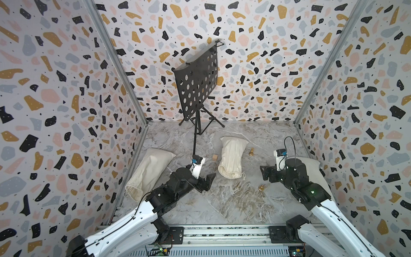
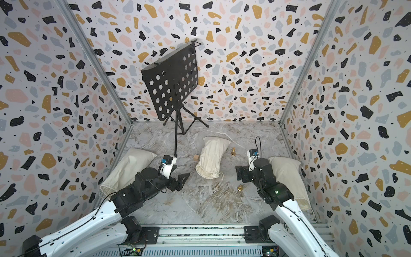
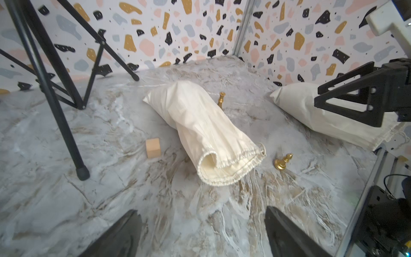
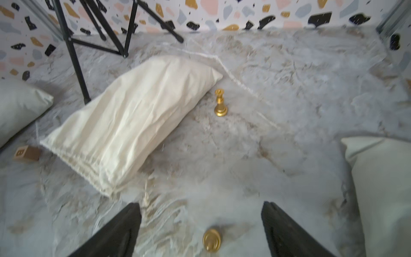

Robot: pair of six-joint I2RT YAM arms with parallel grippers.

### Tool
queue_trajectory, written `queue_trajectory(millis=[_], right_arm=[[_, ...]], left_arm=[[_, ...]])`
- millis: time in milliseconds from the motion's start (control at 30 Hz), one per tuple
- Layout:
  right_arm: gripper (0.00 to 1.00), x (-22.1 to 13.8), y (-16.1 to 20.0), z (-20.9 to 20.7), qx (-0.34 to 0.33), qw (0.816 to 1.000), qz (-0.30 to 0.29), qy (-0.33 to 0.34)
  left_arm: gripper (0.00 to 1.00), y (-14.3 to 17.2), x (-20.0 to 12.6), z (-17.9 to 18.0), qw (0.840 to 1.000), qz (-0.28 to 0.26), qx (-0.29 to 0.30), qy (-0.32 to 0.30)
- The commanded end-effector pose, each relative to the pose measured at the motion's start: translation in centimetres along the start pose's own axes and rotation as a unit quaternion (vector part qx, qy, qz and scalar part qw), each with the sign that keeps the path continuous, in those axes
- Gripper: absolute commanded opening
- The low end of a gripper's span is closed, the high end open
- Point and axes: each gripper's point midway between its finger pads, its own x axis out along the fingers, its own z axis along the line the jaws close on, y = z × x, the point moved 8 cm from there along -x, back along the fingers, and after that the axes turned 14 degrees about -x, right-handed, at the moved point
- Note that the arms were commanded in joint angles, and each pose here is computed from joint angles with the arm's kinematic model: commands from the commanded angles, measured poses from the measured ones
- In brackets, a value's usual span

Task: Close the soil bag
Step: Pick up the soil bag from the center of the board.

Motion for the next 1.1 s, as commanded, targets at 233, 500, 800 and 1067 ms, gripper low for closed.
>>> queue_trajectory(millis=[233, 500, 800, 1067], right_arm=[[0.72, 4.5, 3.3, 3.7, -0.006, 0.984, 0.020, -0.175], [0.68, 8.4, 3.0, 4.9, -0.033, 0.973, -0.014, -0.227], [0.62, 11.8, 2.8, 6.1, -0.037, 0.963, -0.011, -0.266], [0.03, 10.8, 0.9, 6.1, -0.061, 0.966, -0.035, -0.249]], left_arm=[[0.90, 0.7, 1.4, -0.9, 1.000, 0.012, 0.007, -0.001], [0.90, 0.7, 1.6, -1.1, 1.000, 0.013, 0.022, 0.008], [0.90, -0.1, 0.9, -1.4, 0.999, -0.004, 0.049, 0.013], [0.90, -1.6, 0.5, -2.5, 0.996, -0.024, 0.080, 0.041]])
